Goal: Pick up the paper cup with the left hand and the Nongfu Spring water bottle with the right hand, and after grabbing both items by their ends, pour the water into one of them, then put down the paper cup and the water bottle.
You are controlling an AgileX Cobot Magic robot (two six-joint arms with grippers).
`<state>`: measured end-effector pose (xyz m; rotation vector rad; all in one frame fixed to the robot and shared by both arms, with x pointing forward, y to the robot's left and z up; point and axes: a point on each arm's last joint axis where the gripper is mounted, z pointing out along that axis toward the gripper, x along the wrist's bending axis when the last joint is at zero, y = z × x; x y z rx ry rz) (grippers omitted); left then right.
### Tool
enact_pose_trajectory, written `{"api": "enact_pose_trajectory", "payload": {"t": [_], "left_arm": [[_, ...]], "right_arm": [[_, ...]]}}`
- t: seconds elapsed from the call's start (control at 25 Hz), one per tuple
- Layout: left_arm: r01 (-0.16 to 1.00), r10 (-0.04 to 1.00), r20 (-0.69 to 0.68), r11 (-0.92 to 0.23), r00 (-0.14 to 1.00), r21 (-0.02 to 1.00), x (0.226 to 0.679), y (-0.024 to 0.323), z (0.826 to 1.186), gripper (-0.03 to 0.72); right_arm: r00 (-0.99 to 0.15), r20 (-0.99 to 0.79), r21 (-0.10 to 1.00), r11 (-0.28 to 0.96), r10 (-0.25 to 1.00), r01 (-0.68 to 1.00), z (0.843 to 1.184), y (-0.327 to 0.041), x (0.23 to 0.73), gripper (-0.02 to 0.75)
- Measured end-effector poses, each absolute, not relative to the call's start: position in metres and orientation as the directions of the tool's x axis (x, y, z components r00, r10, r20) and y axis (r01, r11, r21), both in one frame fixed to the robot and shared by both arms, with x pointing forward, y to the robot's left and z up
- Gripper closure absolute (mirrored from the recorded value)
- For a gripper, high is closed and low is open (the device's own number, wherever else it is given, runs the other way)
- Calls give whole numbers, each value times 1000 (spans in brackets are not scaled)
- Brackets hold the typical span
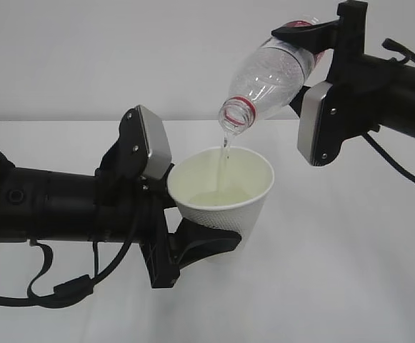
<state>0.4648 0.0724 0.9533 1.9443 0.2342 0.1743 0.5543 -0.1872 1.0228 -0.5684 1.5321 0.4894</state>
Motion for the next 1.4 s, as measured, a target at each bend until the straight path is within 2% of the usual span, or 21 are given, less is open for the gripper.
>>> {"api": "enact_pose_trajectory", "payload": {"t": [1.4], "left_arm": [[81,244,12,-366,970,927,465,72,953,190]], "right_arm": [[-8,-998,-38,780,-54,-624,1023,-187,554,214]]}}
